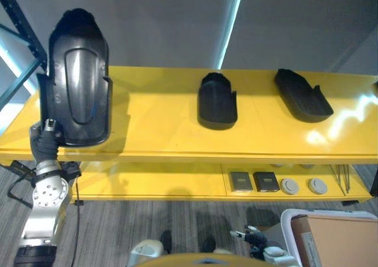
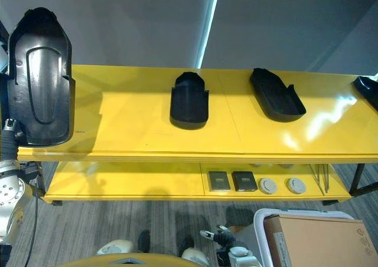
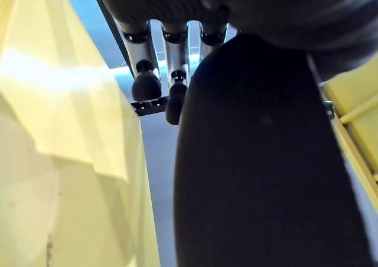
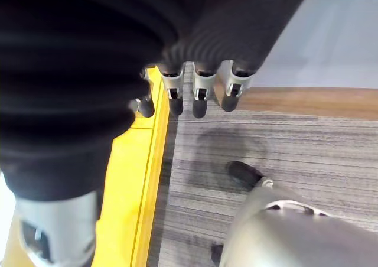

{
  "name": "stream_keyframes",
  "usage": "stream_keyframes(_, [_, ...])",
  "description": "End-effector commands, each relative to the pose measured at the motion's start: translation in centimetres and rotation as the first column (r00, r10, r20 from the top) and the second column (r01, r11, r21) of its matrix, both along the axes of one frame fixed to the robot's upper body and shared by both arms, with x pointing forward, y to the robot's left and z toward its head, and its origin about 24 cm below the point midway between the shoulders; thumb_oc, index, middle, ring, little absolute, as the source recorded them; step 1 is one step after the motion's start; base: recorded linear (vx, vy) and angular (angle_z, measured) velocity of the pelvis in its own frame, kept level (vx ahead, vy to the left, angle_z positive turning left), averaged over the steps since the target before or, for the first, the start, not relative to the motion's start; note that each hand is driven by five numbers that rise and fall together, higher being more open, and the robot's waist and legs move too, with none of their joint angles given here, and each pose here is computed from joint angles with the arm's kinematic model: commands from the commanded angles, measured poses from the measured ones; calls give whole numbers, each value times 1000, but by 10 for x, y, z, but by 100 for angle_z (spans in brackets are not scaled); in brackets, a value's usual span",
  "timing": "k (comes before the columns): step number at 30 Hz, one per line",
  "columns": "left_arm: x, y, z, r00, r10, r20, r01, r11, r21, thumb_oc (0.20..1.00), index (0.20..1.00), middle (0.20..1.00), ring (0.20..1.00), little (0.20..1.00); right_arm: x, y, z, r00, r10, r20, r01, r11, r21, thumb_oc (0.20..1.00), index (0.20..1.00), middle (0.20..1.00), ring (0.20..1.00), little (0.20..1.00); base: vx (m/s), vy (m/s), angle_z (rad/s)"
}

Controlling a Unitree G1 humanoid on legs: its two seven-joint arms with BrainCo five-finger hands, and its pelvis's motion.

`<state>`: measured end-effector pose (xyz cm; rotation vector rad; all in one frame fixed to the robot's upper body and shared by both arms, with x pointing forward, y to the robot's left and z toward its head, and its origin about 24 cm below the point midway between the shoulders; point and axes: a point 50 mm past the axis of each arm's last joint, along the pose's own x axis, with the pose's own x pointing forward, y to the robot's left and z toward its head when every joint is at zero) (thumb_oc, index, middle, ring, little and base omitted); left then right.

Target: Move parts from the plastic box to the shelf.

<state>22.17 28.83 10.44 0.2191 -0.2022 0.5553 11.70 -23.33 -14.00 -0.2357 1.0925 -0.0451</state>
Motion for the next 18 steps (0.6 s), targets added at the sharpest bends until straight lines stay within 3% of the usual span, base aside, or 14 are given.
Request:
stream_keyframes(1, [7,-7,38,980,-17,198,16,1000,6,200,200,200,200,200,-13,-12,-2,997,44,-71,-48,998,-43,1000,1000,1000,1000,1000,86,-77,5])
stream_keyframes(9, [24,-15,29,987,-40,158,44,999,-21,200,200,200,200,200,-26,-29,-3,995,-32,-98,24,996,-88,1000,1000,1000,1000,1000,25,81,45])
stream_keyframes(18, [24,-8,25,990,-72,122,71,997,11,200,200,200,200,200,-28,-32,-2,991,-96,-89,90,993,-70,1000,1000,1000,1000,1000,7,400,10])
